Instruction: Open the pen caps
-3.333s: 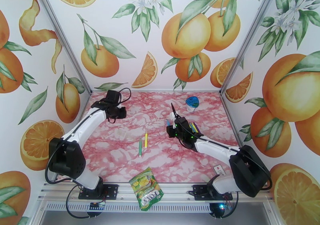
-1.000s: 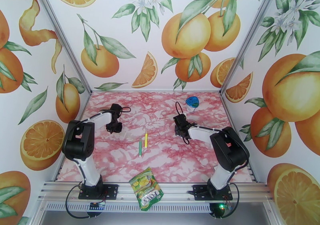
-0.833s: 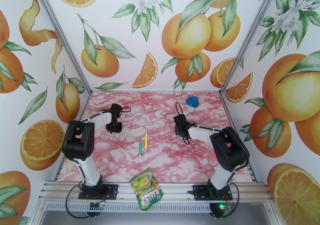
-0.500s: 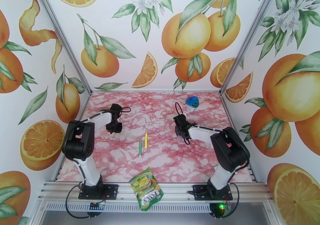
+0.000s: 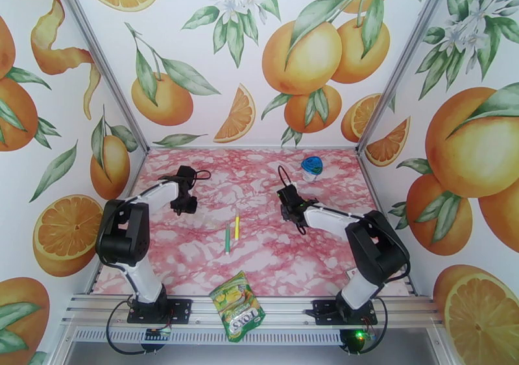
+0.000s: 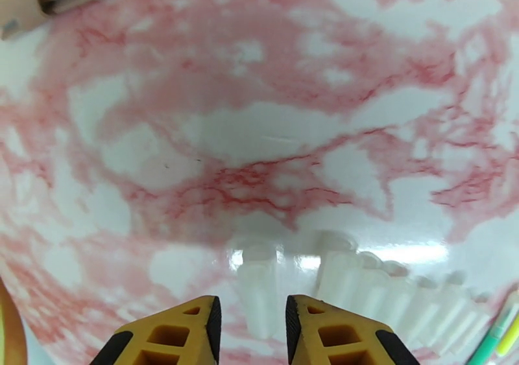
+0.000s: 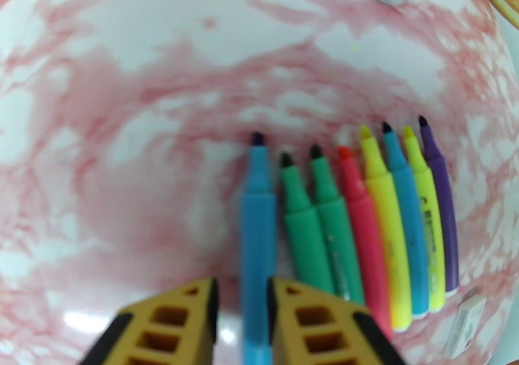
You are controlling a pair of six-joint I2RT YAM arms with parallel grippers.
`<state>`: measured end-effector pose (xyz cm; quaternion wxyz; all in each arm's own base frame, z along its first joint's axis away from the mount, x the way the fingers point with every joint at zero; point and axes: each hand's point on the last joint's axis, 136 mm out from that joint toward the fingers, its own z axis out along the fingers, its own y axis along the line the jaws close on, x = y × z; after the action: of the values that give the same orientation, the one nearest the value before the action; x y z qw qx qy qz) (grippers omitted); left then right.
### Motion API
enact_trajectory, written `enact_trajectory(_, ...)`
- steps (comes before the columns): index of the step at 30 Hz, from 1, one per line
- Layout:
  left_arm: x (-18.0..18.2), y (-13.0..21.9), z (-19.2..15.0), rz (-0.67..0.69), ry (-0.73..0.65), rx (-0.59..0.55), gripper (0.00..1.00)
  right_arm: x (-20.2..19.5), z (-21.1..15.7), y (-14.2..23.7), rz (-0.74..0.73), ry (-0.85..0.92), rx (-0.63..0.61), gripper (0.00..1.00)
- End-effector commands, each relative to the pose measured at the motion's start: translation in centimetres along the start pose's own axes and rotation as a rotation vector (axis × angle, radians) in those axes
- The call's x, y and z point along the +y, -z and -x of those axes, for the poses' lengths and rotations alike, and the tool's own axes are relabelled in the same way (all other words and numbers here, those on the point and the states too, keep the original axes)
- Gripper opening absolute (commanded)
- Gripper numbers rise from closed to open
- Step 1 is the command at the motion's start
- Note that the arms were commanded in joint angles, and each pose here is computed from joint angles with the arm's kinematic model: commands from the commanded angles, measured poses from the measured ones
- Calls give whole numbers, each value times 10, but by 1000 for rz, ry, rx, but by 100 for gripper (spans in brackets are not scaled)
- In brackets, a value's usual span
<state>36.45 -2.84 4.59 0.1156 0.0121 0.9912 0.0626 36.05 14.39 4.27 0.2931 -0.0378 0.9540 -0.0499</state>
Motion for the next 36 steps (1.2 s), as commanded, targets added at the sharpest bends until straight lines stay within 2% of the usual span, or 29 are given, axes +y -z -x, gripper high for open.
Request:
enact_trajectory(1, -1, 28, 17, -39, 32, -78, 36, 29, 21, 23, 119, 29, -58, 32)
enact_trajectory(8, -4, 43, 21, -78, 37, -132, 37, 91, 30, 48, 349, 58, -60, 39)
enact_trajectory(17, -32, 62, 33, -257, 49, -239, 43, 159, 15, 57, 575, 82, 18, 44)
enact_trajectory(29, -32, 73, 43, -299, 92, -344, 67, 204, -4, 52, 590, 121, 90, 49)
enact_trajectory(36, -28, 81, 47, -311, 117, -389, 70, 213, -14, 44, 527, 176, 120, 50)
